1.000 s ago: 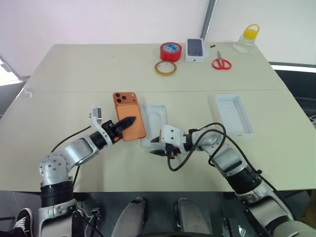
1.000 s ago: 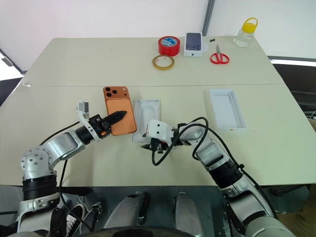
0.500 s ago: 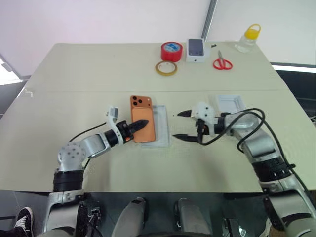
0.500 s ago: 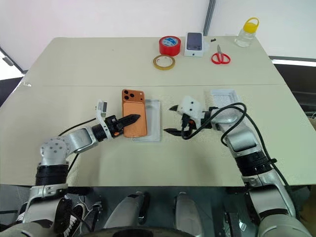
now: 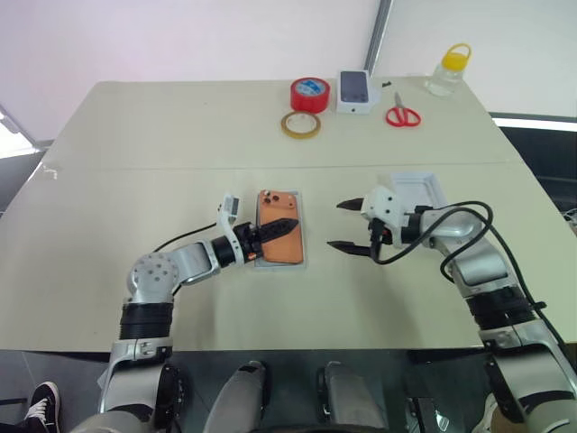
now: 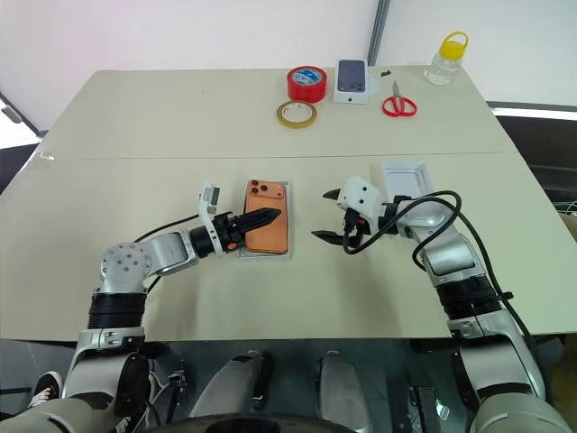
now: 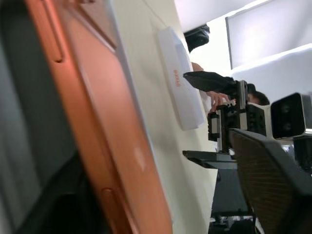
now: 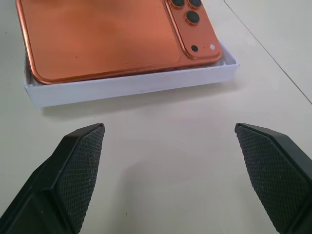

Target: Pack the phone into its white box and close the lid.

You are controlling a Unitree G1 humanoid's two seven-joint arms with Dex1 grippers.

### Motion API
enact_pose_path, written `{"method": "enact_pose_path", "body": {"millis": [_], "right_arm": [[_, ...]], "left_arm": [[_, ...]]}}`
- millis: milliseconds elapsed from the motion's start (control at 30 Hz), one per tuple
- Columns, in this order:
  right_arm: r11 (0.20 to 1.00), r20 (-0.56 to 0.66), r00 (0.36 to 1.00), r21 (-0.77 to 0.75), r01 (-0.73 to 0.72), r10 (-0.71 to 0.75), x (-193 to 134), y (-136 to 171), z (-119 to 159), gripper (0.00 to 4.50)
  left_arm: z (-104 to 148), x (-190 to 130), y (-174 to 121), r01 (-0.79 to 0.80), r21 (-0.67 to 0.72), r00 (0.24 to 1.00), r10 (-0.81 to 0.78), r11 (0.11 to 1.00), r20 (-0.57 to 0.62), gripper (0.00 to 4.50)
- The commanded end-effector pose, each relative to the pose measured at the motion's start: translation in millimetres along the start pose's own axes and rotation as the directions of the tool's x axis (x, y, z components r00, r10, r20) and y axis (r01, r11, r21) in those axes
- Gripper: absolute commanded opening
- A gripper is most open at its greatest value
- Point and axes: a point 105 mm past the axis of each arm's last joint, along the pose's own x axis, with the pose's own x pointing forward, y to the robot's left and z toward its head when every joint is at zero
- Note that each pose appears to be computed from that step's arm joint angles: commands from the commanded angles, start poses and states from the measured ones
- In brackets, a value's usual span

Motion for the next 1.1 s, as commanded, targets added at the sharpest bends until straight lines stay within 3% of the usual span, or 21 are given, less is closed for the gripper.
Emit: {"method": "enact_pose_path", "body": {"millis": [33,500,700,767,1100], "right_arm": [[1.0,0.035,0.999,-0.029,0.007,-0.006,3.0,-1.7,10.1,4.5],[0.999,0.047,0.999,-0.038,-0.009,0.01,14.6,0.0,11.3,4.5],[0.999,0.055,0.998,-0.048,-0.003,0.006,17.5,-0.5,14.4,4.5],[0.999,0.055,0.998,-0.047,-0.003,0.005,15.9,-0.5,14.1,4.5],[0.999,0.056,0.998,-0.047,-0.006,0.008,18.8,2.4,13.1,4.5]], "left_arm": [[11.3,-6.9,-4.1,-0.034,0.073,0.999,0.033,0.997,0.013,3.64],[16.2,-9.8,-22.9,-0.073,0.211,0.992,0.092,0.975,-0.083,3.64],[17.3,-12.7,-20.3,-0.094,0.186,0.988,0.115,0.978,-0.105,3.64],[17.6,-17.4,-19.6,-0.12,0.243,0.984,0.149,0.963,-0.102,3.64],[30.6,-32.4,-27.1,-0.145,0.245,0.986,0.16,0.959,-0.044,3.64]]}}
